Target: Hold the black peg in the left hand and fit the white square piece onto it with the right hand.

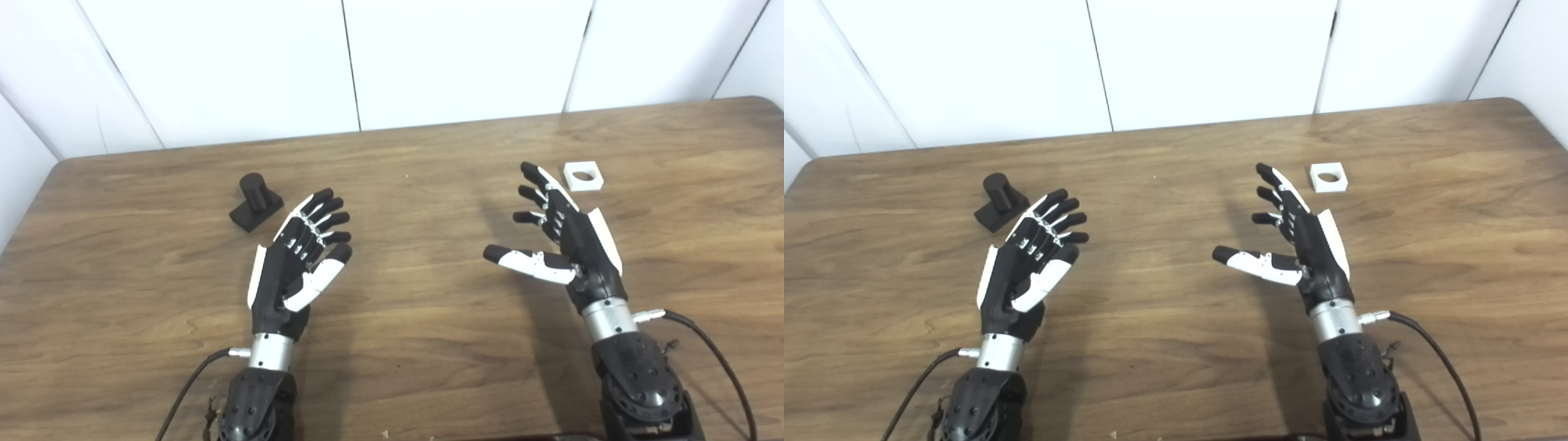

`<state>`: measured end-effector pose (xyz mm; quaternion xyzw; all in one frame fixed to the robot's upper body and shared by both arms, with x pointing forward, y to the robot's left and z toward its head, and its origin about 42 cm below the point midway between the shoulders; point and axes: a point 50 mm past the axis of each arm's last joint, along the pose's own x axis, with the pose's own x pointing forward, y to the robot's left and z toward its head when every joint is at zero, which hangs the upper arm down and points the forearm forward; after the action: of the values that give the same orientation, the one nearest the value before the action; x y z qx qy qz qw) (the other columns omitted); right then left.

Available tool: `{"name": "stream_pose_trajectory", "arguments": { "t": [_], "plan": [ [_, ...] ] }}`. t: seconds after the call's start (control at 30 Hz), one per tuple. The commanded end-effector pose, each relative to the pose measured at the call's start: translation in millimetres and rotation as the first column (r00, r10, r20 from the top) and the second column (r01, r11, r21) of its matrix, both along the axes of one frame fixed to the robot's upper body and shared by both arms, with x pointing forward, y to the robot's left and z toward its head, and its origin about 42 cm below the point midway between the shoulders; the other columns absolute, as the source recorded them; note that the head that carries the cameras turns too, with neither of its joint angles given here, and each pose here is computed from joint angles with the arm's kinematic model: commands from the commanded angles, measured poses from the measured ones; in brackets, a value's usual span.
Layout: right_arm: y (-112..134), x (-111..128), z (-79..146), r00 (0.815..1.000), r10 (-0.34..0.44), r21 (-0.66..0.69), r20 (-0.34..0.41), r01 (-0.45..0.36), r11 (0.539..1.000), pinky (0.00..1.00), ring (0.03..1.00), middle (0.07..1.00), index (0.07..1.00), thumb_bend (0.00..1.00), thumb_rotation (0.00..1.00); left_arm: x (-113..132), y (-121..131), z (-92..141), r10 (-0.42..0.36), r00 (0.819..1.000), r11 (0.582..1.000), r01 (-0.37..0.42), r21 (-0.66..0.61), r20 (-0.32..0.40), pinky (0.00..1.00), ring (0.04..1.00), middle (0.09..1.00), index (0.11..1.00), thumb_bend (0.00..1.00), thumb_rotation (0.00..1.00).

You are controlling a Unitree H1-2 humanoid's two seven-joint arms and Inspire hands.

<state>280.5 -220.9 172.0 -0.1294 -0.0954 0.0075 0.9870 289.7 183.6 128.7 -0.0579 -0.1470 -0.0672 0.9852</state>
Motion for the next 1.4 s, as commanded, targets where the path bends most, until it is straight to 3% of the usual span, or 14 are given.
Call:
{"name": "stream_pose_trajectory", "arguments": {
  "t": [0.0,0.3,0.47,0.67,1.0,1.2,1.37],
  "plan": [
    [4,2,17,0.995,0.008,0.007,0.098,-0.008,1.0,0.74,0.887,0.932,0.893,0.81,0.28,4,-2,12,-0.005,0.999,1.0,0.005,0.002,0.052,0.64,0.756,0.795,0.801,0.8,0.4],
    [-13,-1,11,0.994,0.001,0.001,0.11,-0.001,1.0,0.7,0.879,0.93,0.892,0.8,0.29,2,-21,5,-0.024,0.999,1.0,0.024,-0.012,0.049,0.6,0.756,0.802,0.806,0.78,0.38],
    [-26,1,9,0.995,0.004,-0.012,0.101,-0.003,1.0,0.78,0.896,0.938,0.918,0.73,0.23,7,-40,-3,-0.021,0.998,1.0,0.021,-0.001,0.052,0.57,0.745,0.799,0.799,0.77,0.37],
    [-29,0,11,0.993,-0.022,-0.037,0.112,0.027,0.999,0.69,0.835,0.915,0.877,0.76,0.24,12,-48,-6,-0.017,0.998,1.0,0.016,0.016,0.067,0.57,0.73,0.791,0.794,0.75,0.34],
    [-28,1,11,0.994,-0.019,-0.014,0.105,0.021,1.0,0.66,0.823,0.913,0.855,0.77,0.23,10,-46,-2,-0.015,0.997,1.0,0.014,0.018,0.074,0.56,0.721,0.792,0.789,0.77,0.36],
    [-28,2,15,0.994,-0.014,-0.022,0.112,0.016,1.0,0.61,0.807,0.906,0.852,0.77,0.24,9,-35,15,0.032,0.997,0.999,-0.034,0.026,0.076,0.54,0.689,0.762,0.758,0.75,0.32],
    [-29,3,17,0.993,-0.009,-0.025,0.117,0.012,1.0,0.59,0.789,0.895,0.848,0.76,0.23,12,-22,40,0.097,0.993,0.983,-0.107,0.148,0.068,0.55,0.645,0.7,0.695,0.68,0.26]
  ]
}}
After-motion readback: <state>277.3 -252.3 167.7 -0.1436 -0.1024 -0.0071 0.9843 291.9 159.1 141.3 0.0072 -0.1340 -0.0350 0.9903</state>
